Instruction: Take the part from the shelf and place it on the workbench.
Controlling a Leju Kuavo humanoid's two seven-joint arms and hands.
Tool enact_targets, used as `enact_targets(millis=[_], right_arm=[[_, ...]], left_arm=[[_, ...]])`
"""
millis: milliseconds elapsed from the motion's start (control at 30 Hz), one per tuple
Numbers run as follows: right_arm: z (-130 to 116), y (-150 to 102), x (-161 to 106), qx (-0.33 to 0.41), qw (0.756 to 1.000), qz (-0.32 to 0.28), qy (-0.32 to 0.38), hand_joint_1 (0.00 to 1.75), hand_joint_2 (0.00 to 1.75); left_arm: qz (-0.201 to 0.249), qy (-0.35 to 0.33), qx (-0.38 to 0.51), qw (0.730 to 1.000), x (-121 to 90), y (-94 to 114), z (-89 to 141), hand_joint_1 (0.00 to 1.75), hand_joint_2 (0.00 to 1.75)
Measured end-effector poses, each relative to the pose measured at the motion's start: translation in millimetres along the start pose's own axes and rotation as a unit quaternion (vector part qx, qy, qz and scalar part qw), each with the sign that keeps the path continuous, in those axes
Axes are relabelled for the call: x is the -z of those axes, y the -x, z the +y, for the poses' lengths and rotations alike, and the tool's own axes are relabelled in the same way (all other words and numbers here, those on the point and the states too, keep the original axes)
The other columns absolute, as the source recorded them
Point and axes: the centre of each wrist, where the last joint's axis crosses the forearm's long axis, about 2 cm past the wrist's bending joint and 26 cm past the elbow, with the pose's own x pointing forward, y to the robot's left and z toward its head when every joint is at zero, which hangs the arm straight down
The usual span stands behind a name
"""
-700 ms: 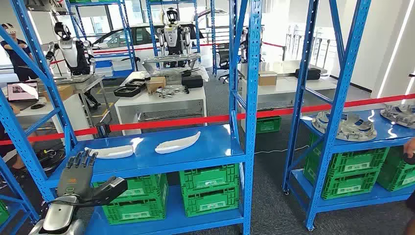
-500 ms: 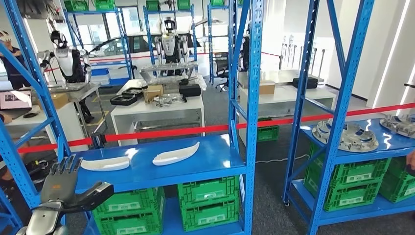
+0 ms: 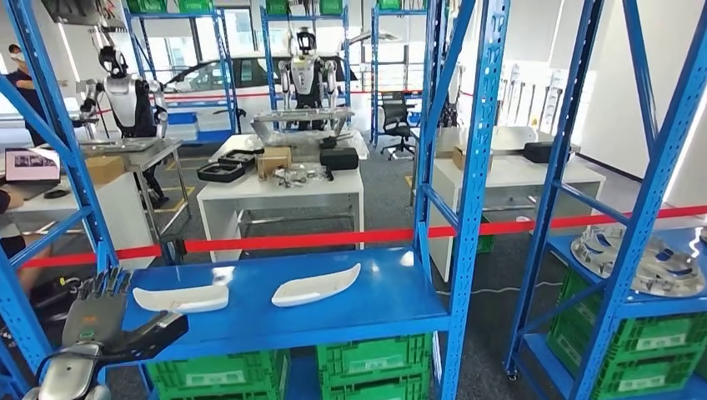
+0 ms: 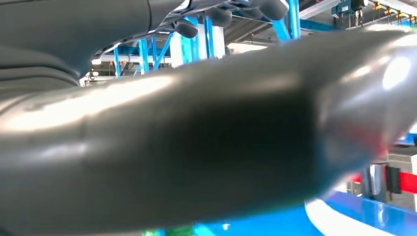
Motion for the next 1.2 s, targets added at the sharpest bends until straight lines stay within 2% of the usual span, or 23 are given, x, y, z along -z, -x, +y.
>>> enact_targets(millis=[167, 567, 867, 1133, 1200], right_arm=[[-0.6, -7.5, -0.8, 0.000, 1.000, -0.008, 0.001, 0.00, 1.75], [-1.4, -9.8, -1.0, -0.001, 1.000, -0.003, 0.002, 0.00, 1.75], [-3.9, -13.5, -1.4, -0.001, 1.000, -0.005, 0.004, 0.00, 1.75], [-5.1, -12.7, -1.2, -0.006, 1.000, -0.003, 0.005, 0.00, 1.75], [-5.7, -15.1, -1.5, -0.007, 1.000, -0.005, 0.006, 0.00, 1.75]], left_arm=[[0.005, -0.012, 0.003, 1.000, 1.2, 6.7, 7.5, 0.00, 0.00], [0.002, -0.011, 0.006, 1.000, -0.9, 11.1, 2.9, 0.00, 0.00], [-0.024, -0.019, 0.006, 1.000, 0.2, -5.7, 0.4, 0.00, 0.00], [-0.009, 0.009, -0.031, 0.999, -0.8, -5.4, -3.7, 0.00, 0.00], [-0.012, 0.021, -0.061, 0.998, -1.6, -0.9, -5.0, 0.00, 0.87]])
